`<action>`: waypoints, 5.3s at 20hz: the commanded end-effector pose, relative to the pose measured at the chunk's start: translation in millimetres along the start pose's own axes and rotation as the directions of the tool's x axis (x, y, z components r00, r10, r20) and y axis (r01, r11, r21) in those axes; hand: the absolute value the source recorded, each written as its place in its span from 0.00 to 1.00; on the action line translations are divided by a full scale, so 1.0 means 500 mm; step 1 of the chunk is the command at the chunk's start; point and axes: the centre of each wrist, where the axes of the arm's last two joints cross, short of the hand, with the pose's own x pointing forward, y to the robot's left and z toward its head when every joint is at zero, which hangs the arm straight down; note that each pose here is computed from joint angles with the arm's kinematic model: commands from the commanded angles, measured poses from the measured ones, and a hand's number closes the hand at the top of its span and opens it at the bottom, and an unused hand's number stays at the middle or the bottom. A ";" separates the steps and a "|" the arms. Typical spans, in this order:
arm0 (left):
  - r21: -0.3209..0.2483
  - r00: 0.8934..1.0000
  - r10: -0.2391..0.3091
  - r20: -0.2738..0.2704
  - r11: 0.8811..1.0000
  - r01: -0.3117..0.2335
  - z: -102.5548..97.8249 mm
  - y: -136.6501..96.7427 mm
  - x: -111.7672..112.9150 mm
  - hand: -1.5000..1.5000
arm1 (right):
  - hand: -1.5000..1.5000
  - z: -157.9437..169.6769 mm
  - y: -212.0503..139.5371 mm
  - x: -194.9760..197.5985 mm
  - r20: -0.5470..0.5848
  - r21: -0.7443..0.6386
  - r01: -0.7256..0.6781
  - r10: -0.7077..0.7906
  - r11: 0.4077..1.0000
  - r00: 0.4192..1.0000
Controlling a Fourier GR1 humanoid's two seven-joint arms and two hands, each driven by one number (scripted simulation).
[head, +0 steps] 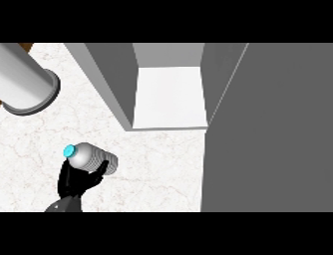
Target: Pick up the bottled water, place it into the cabinet and close the cabinet
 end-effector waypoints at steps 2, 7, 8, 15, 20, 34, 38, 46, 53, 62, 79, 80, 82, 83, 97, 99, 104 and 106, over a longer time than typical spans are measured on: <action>-0.041 1.000 0.010 0.019 0.999 -0.009 -0.034 -0.014 0.013 1.00 | 0.00 -0.019 0.034 0.078 0.075 0.031 0.018 -0.021 0.999 0.997; -0.081 0.991 -0.007 0.130 0.997 0.018 -0.034 -0.002 0.021 1.00 | 0.00 -0.002 0.052 0.084 0.062 0.028 0.033 -0.034 0.999 0.998; -0.075 0.993 -0.015 0.121 0.997 0.024 -0.044 0.033 0.053 1.00 | 0.00 0.004 0.051 0.077 0.098 0.024 0.007 -0.009 1.000 0.995; -0.117 0.986 -0.070 0.150 0.989 0.088 -0.100 0.090 0.130 1.00 | 0.00 -0.008 0.038 0.070 0.057 0.042 0.014 -0.016 0.999 0.998; -0.199 0.993 -0.064 0.097 0.976 0.083 -0.093 -0.005 0.105 1.00 | 0.00 -0.008 0.033 0.063 0.079 0.005 0.030 -0.030 1.000 0.996; -0.271 0.987 -0.095 0.130 0.954 0.127 -0.127 -0.252 0.165 1.00 | 0.00 -0.005 0.024 0.085 0.063 0.016 0.029 -0.030 0.999 0.998; -0.228 0.983 -0.111 0.146 0.963 0.143 -0.128 -0.335 0.167 1.00 | 0.00 0.000 0.012 0.084 0.068 0.018 0.019 -0.020 1.000 0.997; -0.160 0.954 -0.242 0.179 0.949 0.270 -0.145 -0.440 0.198 1.00 | 0.00 -0.015 0.016 0.072 0.093 0.016 0.039 -0.040 0.999 0.995; -0.089 0.932 -0.341 0.122 0.932 0.353 -0.172 -0.433 0.181 1.00 | 0.00 0.000 0.001 0.054 0.101 0.026 0.052 -0.054 0.998 0.993; -0.058 0.929 -0.357 0.095 0.930 0.363 -0.191 -0.447 0.193 1.00 | 0.00 -0.025 0.000 0.050 0.096 0.051 0.094 -0.099 0.994 0.990; 0.119 0.824 -0.537 0.178 0.843 0.524 -0.228 -0.415 0.226 0.00 | 0.00 -0.021 -0.024 0.021 0.091 0.103 0.101 -0.110 0.990 0.990; 0.107 0.828 -0.535 0.169 0.845 0.524 -0.220 -0.425 0.215 0.00 | 0.00 -0.030 -0.027 0.013 0.089 0.107 0.107 -0.116 0.988 0.989; 0.118 0.813 -0.559 0.166 0.829 0.546 -0.234 -0.397 0.243 0.00 | 0.00 -0.033 -0.017 0.023 0.104 0.108 0.105 -0.116 0.989 0.988; 0.106 0.818 -0.550 0.169 0.835 0.540 -0.215 -0.414 0.219 0.00 | 0.00 -0.036 -0.021 0.030 0.088 0.136 0.090 -0.103 0.987 0.991; 0.051 0.840 -0.466 0.278 0.880 0.472 -0.205 -0.463 0.261 0.00 | 0.00 -0.045 -0.025 0.021 0.100 0.139 0.088 -0.103 0.986 0.990; 0.010 0.841 -0.449 0.303 0.884 0.468 -0.200 -0.455 0.265 0.00 | 0.00 -0.048 -0.027 0.024 0.111 0.135 0.075 -0.090 0.988 0.990; -0.017 0.860 -0.404 0.312 0.903 0.430 -0.196 -0.474 0.270 0.00 | 0.00 -0.048 -0.022 0.026 0.106 0.133 0.080 -0.095 0.988 0.990; -0.022 0.873 -0.376 0.311 0.916 0.401 -0.192 -0.499 0.270 0.00 | 0.00 -0.050 -0.029 0.031 0.103 0.134 0.063 -0.077 0.989 0.992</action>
